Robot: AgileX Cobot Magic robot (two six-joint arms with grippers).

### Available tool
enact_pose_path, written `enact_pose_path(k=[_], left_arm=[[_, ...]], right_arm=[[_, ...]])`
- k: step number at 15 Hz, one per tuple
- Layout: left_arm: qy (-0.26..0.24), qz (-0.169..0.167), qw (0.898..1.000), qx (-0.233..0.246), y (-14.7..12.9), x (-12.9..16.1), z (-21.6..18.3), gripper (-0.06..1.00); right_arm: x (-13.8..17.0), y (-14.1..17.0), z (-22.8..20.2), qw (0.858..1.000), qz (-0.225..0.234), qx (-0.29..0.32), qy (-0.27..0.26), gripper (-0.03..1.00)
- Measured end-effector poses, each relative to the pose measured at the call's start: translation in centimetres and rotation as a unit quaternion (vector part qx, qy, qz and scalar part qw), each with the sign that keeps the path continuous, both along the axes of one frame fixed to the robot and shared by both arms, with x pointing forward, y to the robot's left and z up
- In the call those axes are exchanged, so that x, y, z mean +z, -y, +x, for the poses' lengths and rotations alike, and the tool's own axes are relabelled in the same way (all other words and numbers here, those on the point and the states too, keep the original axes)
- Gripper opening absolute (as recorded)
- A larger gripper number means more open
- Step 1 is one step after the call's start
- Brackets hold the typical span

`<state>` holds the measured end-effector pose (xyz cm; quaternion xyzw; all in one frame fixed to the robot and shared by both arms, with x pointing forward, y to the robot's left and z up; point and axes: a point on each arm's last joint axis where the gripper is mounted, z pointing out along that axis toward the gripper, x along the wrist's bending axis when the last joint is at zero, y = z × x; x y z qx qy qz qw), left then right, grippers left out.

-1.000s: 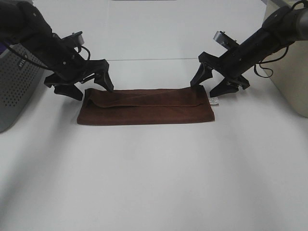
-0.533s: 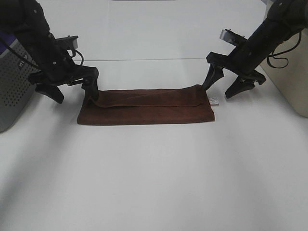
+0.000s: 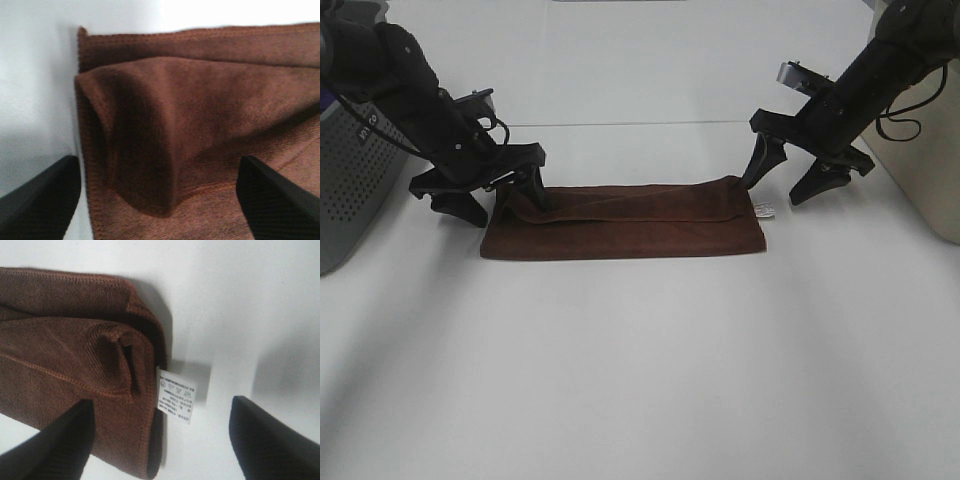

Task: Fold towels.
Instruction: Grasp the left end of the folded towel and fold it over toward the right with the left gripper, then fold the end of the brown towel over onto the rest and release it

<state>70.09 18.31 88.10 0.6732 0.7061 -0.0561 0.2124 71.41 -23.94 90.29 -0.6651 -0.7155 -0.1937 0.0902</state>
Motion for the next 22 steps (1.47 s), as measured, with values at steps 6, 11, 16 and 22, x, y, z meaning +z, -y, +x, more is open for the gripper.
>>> enact_pose_path(k=[6,11,16,22], left_arm=[[-0.011,-0.022,1.000,0.003,0.4,-0.8,0.0,0.08],[-0.035,0.077,0.995,-0.050,-0.8,2.9,1.0,0.04],[-0.004,-0.003,0.999,-0.047,1.5,9.9,2.4,0.04],[-0.013,-0.088,0.993,-0.073,13.1,5.9,0.2,0.08]], right_arm=[[0.0,0.0,0.0,1.000,0.000,0.000,0.000,0.71],[0.0,0.0,0.0,1.000,0.000,0.000,0.000,0.71],[0.0,0.0,0.0,1.000,0.000,0.000,-0.001,0.71],[0.0,-0.1,0.0,1.000,0.004,0.000,-0.003,0.71]])
